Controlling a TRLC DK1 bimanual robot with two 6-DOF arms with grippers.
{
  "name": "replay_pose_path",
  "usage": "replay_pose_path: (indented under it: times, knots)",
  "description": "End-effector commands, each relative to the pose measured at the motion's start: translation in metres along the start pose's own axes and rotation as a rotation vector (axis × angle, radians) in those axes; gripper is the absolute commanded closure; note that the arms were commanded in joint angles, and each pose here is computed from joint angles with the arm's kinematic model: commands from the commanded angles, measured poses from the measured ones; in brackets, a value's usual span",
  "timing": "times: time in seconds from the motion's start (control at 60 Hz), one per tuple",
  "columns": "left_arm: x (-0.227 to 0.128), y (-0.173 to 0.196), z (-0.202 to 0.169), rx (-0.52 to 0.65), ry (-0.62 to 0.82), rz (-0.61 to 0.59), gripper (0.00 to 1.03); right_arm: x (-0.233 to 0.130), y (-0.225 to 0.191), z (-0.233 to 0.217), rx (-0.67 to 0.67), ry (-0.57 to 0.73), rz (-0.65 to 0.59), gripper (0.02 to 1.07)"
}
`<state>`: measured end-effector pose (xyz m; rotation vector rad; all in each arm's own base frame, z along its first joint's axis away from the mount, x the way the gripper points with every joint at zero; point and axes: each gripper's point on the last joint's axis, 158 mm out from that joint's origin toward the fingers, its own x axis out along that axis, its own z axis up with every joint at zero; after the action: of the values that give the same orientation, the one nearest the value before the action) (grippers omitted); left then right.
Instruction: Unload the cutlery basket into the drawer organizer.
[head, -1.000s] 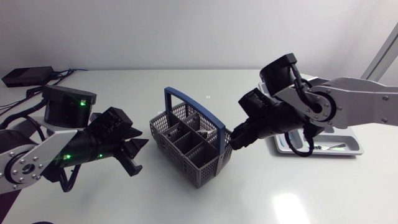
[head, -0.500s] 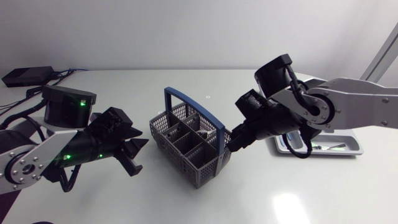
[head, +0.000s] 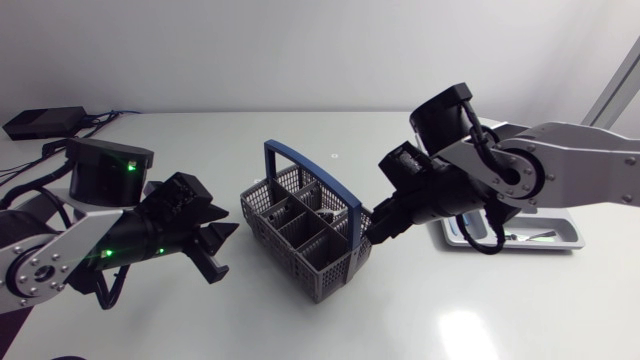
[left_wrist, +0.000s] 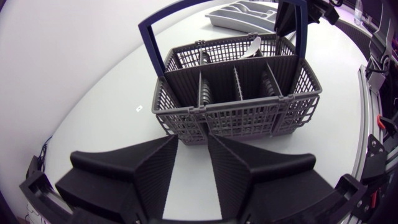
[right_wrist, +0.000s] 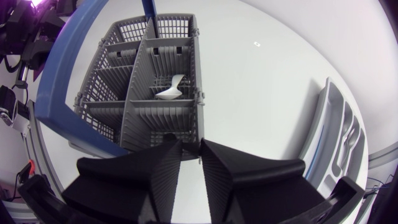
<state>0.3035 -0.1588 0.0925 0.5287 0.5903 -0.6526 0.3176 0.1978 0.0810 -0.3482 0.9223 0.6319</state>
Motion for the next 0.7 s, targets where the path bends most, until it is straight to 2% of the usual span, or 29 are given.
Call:
replay_pose_path:
  times: [0.0,0.3,0.45,0.683]
  knots:
    - [0.0,-0.008,-0.006,-0.01,0.003,-0.019,0.66,-0.007,0.003,0.008,0.004,-0.017,-0.002,0.8]
    - [0.001,-0.008,-0.007,-0.008,0.001,-0.019,0.66,-0.001,0.011,0.002,-0.006,0.002,-0.002,0.8]
    - [0.001,-0.008,-0.009,-0.011,0.004,-0.019,0.66,0.005,0.01,0.002,-0.006,0.008,-0.003,0.93]
    - [0.0,-0.008,-0.01,-0.011,0.004,-0.016,0.66,0.013,0.011,-0.007,-0.007,0.039,0.001,0.96]
